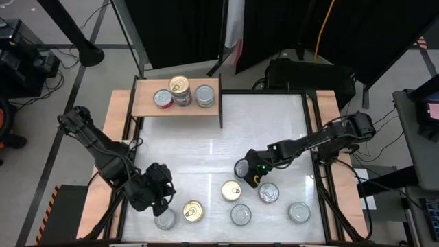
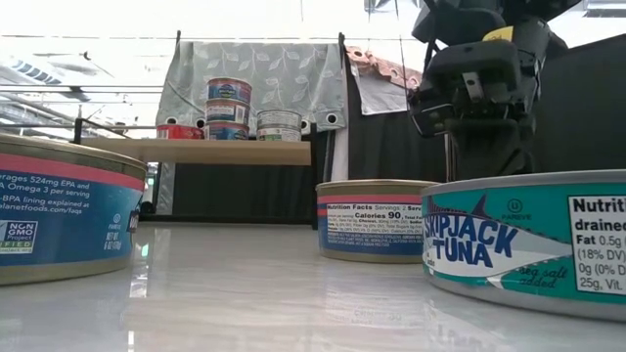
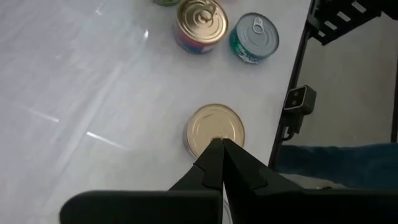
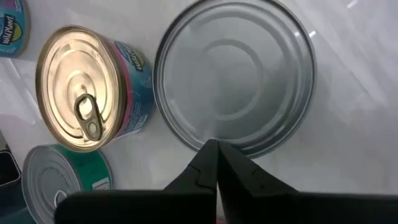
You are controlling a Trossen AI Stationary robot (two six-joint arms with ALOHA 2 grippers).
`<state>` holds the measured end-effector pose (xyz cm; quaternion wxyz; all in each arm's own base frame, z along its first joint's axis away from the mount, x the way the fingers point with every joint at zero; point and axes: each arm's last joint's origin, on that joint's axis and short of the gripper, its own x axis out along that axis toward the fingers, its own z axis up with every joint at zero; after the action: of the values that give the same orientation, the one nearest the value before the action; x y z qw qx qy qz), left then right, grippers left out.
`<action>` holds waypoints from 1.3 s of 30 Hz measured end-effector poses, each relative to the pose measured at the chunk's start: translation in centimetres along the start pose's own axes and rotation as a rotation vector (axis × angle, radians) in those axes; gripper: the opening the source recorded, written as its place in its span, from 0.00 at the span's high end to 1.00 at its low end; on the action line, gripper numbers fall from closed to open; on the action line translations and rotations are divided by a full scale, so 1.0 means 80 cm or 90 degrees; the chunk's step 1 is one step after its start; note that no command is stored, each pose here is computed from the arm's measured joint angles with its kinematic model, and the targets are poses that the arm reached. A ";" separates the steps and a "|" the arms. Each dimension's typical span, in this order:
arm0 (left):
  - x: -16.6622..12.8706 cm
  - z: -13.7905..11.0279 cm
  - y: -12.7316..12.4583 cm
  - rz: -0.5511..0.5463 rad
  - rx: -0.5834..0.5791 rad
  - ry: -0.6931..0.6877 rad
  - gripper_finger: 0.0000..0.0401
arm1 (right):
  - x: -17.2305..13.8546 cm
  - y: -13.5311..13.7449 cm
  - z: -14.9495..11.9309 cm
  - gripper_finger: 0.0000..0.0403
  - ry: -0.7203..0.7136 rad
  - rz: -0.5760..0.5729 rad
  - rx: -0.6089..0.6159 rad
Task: Stack canned seafood by type on shelf
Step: Stack the green white tuna can on top of the green white tuna cans on the shelf
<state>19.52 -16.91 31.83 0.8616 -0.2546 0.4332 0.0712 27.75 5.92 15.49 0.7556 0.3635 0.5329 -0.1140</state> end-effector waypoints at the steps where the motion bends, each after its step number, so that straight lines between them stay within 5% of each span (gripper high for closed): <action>1: 0.000 0.001 0.001 0.002 -0.002 -0.001 0.99 | 0.000 0.000 -0.001 1.00 -0.001 -0.004 -0.003; 15: 0.006 0.018 0.010 0.022 0.009 -0.017 0.99 | 0.007 -0.009 -0.026 1.00 0.043 -0.104 -0.027; 20: 0.010 0.029 0.016 0.034 0.009 -0.023 0.99 | -0.025 -0.011 -0.032 1.00 0.043 -0.113 0.042; 28: 0.016 0.049 0.030 0.065 0.035 -0.044 0.99 | -0.095 0.024 -0.039 1.00 -0.116 0.019 0.103; 39: 0.021 0.066 0.043 0.094 0.057 -0.057 0.99 | -0.034 0.014 -0.016 1.00 -0.065 -0.046 0.040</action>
<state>23.10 -11.49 31.85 0.8831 -0.1798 0.4147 0.1262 26.37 7.00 18.15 0.7656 0.3608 0.5025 -0.1765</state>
